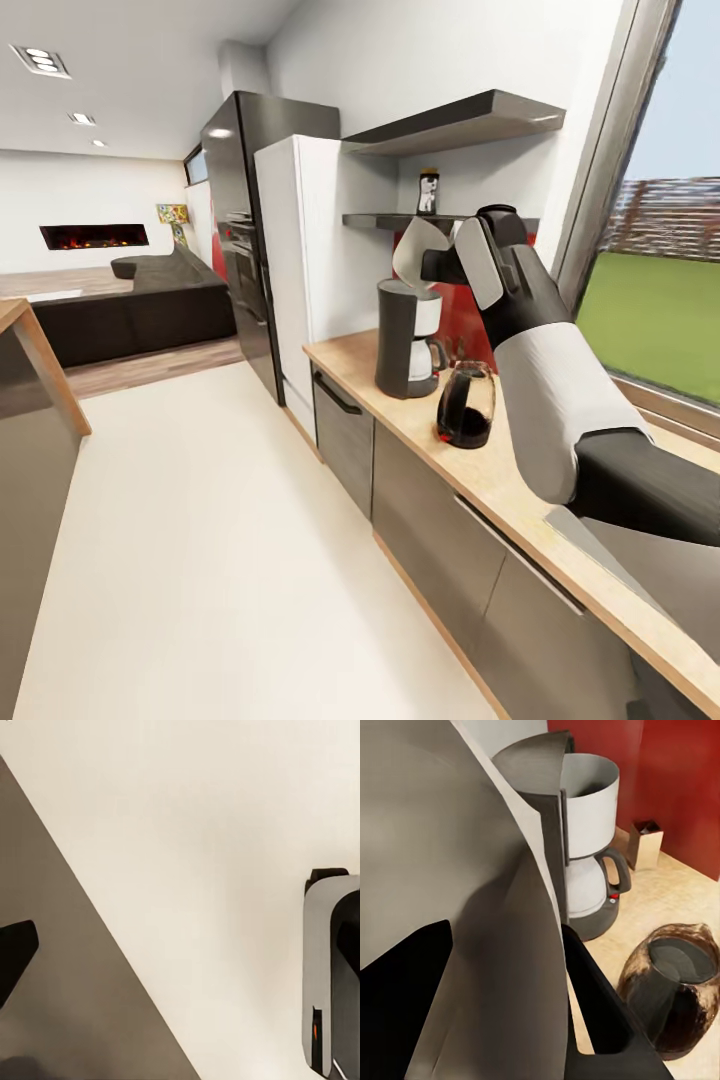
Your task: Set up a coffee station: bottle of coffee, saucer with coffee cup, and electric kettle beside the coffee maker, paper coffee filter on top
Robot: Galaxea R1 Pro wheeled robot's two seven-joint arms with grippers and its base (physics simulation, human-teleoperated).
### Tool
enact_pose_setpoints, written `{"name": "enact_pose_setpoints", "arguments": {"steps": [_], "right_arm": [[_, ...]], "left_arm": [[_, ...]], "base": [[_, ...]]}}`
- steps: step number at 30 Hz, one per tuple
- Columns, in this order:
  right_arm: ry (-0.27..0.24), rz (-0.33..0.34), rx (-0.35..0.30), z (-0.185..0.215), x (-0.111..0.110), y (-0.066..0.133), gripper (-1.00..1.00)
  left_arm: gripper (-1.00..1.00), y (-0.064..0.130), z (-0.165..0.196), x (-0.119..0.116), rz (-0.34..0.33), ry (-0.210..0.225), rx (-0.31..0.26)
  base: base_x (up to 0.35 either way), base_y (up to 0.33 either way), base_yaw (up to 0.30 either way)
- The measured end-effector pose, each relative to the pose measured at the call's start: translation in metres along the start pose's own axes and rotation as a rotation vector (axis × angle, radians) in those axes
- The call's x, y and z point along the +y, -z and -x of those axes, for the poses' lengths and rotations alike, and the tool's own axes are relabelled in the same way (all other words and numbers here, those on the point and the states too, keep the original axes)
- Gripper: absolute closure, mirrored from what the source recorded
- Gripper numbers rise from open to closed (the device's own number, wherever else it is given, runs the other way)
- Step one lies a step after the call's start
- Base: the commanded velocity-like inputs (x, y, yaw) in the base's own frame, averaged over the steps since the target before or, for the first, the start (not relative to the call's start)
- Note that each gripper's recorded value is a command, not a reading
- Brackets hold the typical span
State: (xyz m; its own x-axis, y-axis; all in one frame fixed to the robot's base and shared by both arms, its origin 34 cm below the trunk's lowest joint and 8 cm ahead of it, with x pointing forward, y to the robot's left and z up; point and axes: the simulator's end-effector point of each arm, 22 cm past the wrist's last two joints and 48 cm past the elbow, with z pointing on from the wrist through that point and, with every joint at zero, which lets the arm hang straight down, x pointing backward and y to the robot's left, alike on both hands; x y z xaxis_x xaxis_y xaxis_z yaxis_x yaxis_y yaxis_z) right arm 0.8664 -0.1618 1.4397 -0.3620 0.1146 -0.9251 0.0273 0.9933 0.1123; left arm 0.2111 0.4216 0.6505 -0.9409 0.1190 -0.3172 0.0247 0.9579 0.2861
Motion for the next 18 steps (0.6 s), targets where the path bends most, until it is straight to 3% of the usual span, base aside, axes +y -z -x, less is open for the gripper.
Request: {"name": "enact_pose_setpoints", "arguments": {"steps": [5,18], "right_arm": [[0.001,-0.001,0.003,-0.001,0.000,-0.001,1.00],[0.008,-0.008,0.049,-0.019,-0.001,-0.011,1.00]], "left_arm": [[-1.00,0.000,-0.001,0.000,0.000,0.000,0.000],[-1.00,0.000,-0.001,-0.001,-0.002,0.000,0.001]], "base": [[0.012,0.010,-0.063],[0.001,0.001,-0.238]]}}
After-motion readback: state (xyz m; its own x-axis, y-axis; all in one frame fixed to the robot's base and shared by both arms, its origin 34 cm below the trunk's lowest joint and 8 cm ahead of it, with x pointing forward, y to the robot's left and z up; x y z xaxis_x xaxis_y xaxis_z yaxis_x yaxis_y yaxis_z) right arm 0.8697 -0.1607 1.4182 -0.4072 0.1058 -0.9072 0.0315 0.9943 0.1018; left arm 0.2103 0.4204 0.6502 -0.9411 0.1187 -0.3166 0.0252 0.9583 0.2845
